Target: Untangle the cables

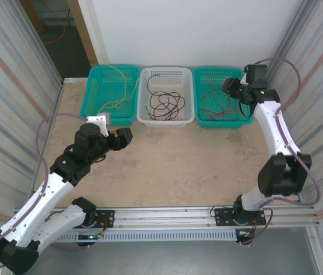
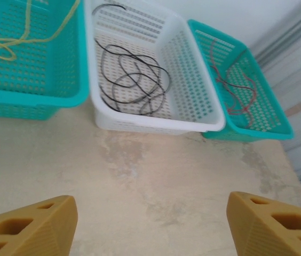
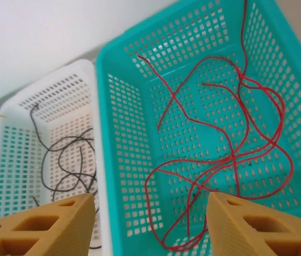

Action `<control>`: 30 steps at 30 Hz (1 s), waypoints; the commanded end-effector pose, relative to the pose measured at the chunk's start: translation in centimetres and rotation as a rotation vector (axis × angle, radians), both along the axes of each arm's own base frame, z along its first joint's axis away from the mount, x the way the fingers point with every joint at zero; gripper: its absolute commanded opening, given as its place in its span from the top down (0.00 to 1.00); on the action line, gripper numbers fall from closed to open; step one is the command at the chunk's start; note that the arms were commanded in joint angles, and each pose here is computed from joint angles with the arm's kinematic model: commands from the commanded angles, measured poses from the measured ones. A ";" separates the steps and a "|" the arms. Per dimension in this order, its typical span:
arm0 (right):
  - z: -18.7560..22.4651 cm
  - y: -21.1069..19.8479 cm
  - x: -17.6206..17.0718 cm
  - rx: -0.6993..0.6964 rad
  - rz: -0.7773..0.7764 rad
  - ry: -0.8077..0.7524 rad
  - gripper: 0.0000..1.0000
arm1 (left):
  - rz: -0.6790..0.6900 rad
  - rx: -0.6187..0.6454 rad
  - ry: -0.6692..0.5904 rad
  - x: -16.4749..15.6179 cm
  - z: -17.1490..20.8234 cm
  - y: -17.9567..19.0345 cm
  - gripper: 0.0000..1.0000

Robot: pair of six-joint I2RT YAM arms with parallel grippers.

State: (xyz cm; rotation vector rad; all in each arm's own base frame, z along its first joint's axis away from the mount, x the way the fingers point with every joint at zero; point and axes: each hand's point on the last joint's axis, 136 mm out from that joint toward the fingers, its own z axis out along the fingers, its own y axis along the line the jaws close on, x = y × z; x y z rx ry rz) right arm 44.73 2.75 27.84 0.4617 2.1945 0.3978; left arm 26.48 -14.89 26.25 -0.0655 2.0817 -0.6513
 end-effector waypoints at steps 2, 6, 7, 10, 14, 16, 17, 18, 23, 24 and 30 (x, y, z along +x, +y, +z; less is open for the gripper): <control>5.3 -0.1 -4.6 -0.017 -0.024 -0.193 0.37 | 0.250 0.158 -0.039 1.3 1.6 5.2 0.18; 6.1 1.1 -8.4 -0.048 0.001 -0.373 0.03 | 0.420 0.349 -0.110 2.6 2.7 8.9 0.14; 5.7 1.7 -8.9 -0.037 0.029 -0.412 0.01 | 0.427 0.412 -0.136 3.2 2.8 9.2 0.03; 2.7 1.0 -9.7 -0.022 -0.023 -0.438 0.01 | 0.487 0.583 -0.118 4.7 1.7 10.6 0.01; -6.9 -3.6 -9.8 -0.123 -0.276 -0.158 0.01 | 0.498 0.772 -0.067 7.8 -2.7 11.9 0.01; -9.9 -5.4 -9.8 -0.253 -0.326 -0.042 0.02 | 0.547 0.829 -0.017 8.8 -4.9 13.9 0.01; -10.9 -6.7 -10.2 -0.312 -0.396 -0.013 0.02 | 0.602 0.836 -0.003 9.0 -5.7 15.1 0.01; -11.8 -7.9 -10.7 -0.365 -0.466 -0.004 0.01 | 0.645 0.822 0.003 9.1 -6.8 16.2 0.01; -12.8 -10.9 -12.8 -0.503 -0.642 -0.070 0.00 | 0.702 0.643 -0.025 8.0 -12.0 18.9 0.01; -12.7 -11.1 -12.8 -0.526 -0.650 -0.086 0.00 | 0.735 0.628 -0.025 7.3 -13.0 19.6 0.01; -16.0 -12.1 -10.7 -0.558 -0.617 -0.047 0.01 | 0.719 0.593 -0.097 7.9 -13.9 19.3 0.01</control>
